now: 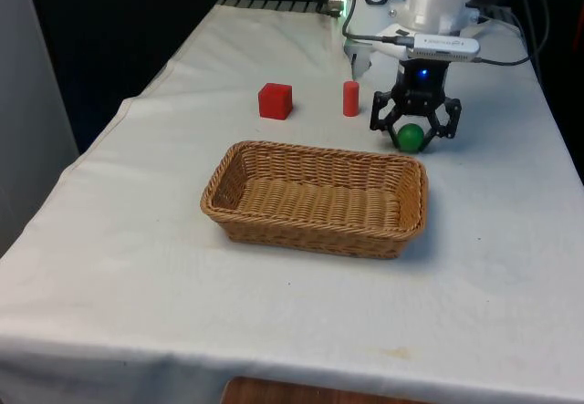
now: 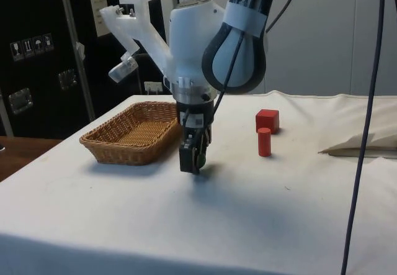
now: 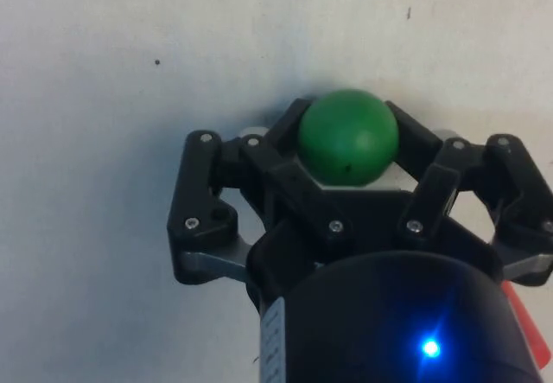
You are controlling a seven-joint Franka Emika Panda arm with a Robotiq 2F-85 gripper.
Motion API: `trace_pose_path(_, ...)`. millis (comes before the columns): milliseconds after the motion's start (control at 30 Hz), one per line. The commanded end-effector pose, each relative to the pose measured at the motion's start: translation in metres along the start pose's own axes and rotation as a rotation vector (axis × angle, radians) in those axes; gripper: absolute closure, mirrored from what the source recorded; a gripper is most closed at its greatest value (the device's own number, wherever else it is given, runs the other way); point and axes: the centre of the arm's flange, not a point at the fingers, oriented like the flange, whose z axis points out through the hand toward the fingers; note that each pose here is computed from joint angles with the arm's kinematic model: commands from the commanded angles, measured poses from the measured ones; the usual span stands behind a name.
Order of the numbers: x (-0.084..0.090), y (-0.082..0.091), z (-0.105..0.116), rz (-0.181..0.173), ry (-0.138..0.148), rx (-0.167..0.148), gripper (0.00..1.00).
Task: Pick up the object to the left of the cylinder and place it into the basket.
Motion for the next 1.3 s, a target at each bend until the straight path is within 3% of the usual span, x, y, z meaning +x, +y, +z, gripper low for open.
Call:
trace_pose_path(0, 0.000, 0.000, 0.000, 0.000, 0.000, 0.000, 1.00)
trace_pose_path(100, 0.000, 0.000, 0.000, -0.001, 0.001, 0.000, 1.00)
trace_pose_path(300, 0.005, 0.003, -0.021, 0.002, 0.006, 0.014, 1.00)
trace_pose_path(333, 0.005, 0.001, -0.016, 0.003, 0.010, 0.015, 1.00)
trace_pose_path(400, 0.008, 0.003, -0.030, 0.004, 0.007, 0.023, 1.00)
trace_pose_path(600, 0.012, 0.003, -0.045, 0.008, 0.008, 0.045, 1.00)
trace_pose_path(1067, 0.034, 0.008, -0.094, 0.019, 0.015, 0.081, 1.00)
trace_pose_path(1267, 0.054, 0.010, -0.117, 0.028, 0.021, 0.094, 1.00)
